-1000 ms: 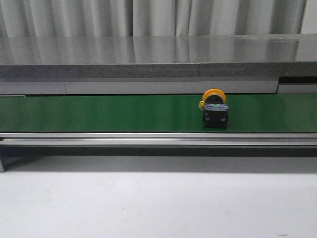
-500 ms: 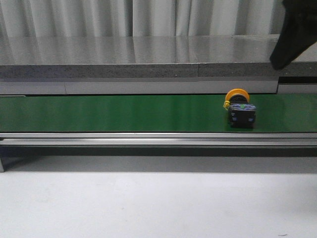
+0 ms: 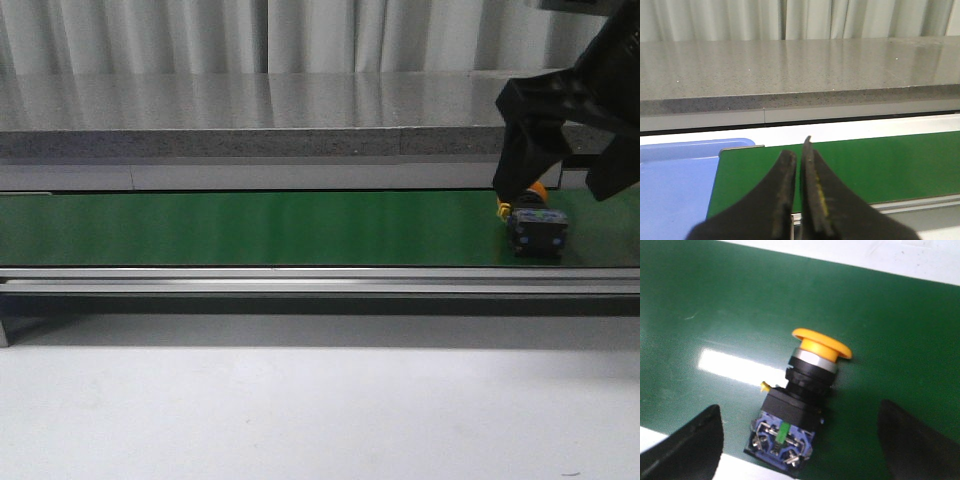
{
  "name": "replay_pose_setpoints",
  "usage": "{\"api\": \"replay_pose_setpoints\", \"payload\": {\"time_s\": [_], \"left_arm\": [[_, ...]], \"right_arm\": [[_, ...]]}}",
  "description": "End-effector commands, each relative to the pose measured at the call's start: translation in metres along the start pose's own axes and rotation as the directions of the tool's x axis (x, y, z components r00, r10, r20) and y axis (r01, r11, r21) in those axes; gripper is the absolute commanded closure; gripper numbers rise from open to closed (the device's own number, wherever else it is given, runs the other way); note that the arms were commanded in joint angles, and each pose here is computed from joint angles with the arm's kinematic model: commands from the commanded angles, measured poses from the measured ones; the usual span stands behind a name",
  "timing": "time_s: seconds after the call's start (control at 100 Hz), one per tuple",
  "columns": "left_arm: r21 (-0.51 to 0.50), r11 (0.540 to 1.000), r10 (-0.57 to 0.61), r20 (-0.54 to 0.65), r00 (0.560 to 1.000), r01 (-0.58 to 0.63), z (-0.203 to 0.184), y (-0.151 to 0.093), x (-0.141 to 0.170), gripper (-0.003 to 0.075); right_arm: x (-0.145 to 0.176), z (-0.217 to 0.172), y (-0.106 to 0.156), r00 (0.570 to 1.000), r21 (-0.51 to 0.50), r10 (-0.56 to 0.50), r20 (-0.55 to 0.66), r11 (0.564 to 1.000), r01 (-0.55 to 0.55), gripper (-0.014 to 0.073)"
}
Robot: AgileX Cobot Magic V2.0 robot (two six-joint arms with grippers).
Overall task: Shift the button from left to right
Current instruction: 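Lower the right gripper onto the button and close it, then lift the button with the right gripper and carry it over the green tray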
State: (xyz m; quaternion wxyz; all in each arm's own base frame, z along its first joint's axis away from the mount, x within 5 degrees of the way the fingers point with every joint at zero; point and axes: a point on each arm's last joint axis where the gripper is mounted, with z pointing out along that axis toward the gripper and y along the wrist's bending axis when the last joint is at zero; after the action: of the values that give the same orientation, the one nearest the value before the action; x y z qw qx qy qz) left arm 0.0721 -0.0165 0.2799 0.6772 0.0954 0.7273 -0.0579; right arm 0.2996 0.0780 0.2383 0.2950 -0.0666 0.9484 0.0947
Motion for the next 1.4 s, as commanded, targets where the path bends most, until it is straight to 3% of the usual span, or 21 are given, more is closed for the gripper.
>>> {"api": "replay_pose_setpoints", "payload": {"time_s": [0.0, 0.19, 0.41, 0.48, 0.68, 0.89, 1.08, 1.39], "left_arm": [[-0.012, 1.0, -0.011, 0.104, 0.995, 0.013, -0.001, 0.002, -0.017, 0.0715], [-0.012, 1.0, -0.011, 0.104, 0.995, 0.013, -0.001, 0.002, -0.017, 0.0715], [-0.012, 1.0, -0.011, 0.104, 0.995, 0.013, -0.001, 0.002, -0.017, 0.0715], [-0.012, 1.0, -0.011, 0.104, 0.995, 0.013, -0.001, 0.002, -0.017, 0.0715], [-0.012, 1.0, -0.011, 0.104, 0.995, 0.013, -0.001, 0.002, -0.017, 0.0715], [-0.012, 1.0, -0.011, 0.104, 0.995, 0.013, -0.001, 0.002, -0.017, 0.0715], [-0.012, 1.0, -0.011, 0.104, 0.995, 0.013, -0.001, 0.002, -0.017, 0.0715], [-0.012, 1.0, -0.011, 0.104, 0.995, 0.013, -0.001, 0.002, -0.017, 0.0715]], "right_arm": [[-0.016, -0.007, 0.0, 0.994, 0.015, -0.041, 0.101, 0.999, 0.04, 0.0004], [-0.013, 0.009, -0.003, 0.996, 0.029, -0.057, 0.062, 0.998, 0.056, 0.0053], [-0.012, 0.009, -0.003, 0.997, 0.029, -0.057, 0.051, 0.998, 0.056, 0.0389], [-0.014, 0.002, -0.002, 0.995, 0.028, -0.059, 0.074, 0.998, 0.057, 0.0462], [-0.029, -0.031, -0.008, 0.982, 0.065, -0.093, 0.162, 0.994, 0.083, 0.0493], [-0.052, -0.072, -0.055, 0.984, 0.201, -0.056, 0.169, 0.979, 0.021, 0.0493], [-0.055, -0.098, -0.116, 0.977, 0.354, 0.02, 0.213, 0.93, -0.096, 0.0493], [-0.033, -0.09, -0.204, 0.96, 0.485, 0.167, 0.225, 0.835, -0.259, 0.0493]]}}
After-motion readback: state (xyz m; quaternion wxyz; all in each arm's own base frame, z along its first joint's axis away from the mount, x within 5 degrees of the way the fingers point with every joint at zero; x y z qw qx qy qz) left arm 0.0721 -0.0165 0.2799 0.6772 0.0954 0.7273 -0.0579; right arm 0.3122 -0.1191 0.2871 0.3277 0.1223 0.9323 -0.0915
